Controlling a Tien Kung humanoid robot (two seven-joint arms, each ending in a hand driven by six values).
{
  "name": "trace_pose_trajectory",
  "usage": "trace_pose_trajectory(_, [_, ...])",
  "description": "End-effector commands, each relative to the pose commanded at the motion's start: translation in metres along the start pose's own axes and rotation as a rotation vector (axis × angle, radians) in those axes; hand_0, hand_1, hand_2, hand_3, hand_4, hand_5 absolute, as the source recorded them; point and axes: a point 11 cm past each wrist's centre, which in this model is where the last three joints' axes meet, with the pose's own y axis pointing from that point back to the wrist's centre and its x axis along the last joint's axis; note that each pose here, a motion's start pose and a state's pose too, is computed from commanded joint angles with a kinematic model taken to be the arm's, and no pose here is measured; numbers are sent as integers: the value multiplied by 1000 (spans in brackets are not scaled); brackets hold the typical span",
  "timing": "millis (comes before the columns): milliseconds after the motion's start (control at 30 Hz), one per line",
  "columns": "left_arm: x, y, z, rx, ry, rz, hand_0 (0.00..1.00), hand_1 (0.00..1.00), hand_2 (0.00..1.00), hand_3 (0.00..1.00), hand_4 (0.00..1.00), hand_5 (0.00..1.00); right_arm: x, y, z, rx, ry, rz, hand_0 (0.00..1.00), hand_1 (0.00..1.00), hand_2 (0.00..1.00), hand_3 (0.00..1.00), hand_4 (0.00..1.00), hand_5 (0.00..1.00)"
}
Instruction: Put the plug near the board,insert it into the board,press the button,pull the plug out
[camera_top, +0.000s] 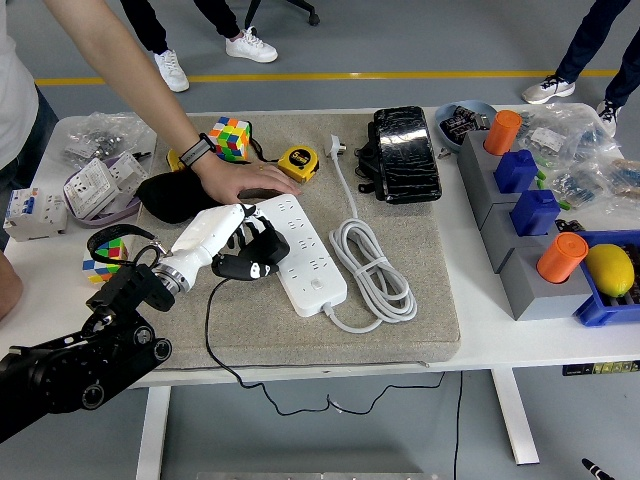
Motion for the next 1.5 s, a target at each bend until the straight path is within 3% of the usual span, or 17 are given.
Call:
trace_pose_trajectory(967, [-3, 1, -4, 18, -21, -16, 264, 360, 457, 550, 822, 2, -1, 0, -1, 4, -1, -1, 570, 643, 626, 556, 979, 556])
trace_pose_trajectory(1000, [-3, 0, -5, 20, -20, -18, 282, 440, 506, 565, 831, 2, -1, 0, -1, 4, -1, -1, 570, 643, 626, 556, 978, 555])
trace_pose_trajectory(1167, [-3, 0, -6, 28, -20, -26, 282, 440, 506, 565, 831, 2, -1, 0, -1, 4, 0, -2, 570, 643, 626, 556, 978, 555])
trace_pose_trajectory(1200, [-3, 0, -6, 29, -20, -27, 380, 558, 569, 588, 998, 93, -1, 0, -1, 4, 0, -2, 570, 643, 626, 556, 978, 555])
trace_pose_trajectory(1500, [-2, 0, -5, 26, -19, -25, 404, 601, 577, 602, 998, 117, -1, 0, -2, 5, 0, -3, 570, 643, 626, 556, 978, 554])
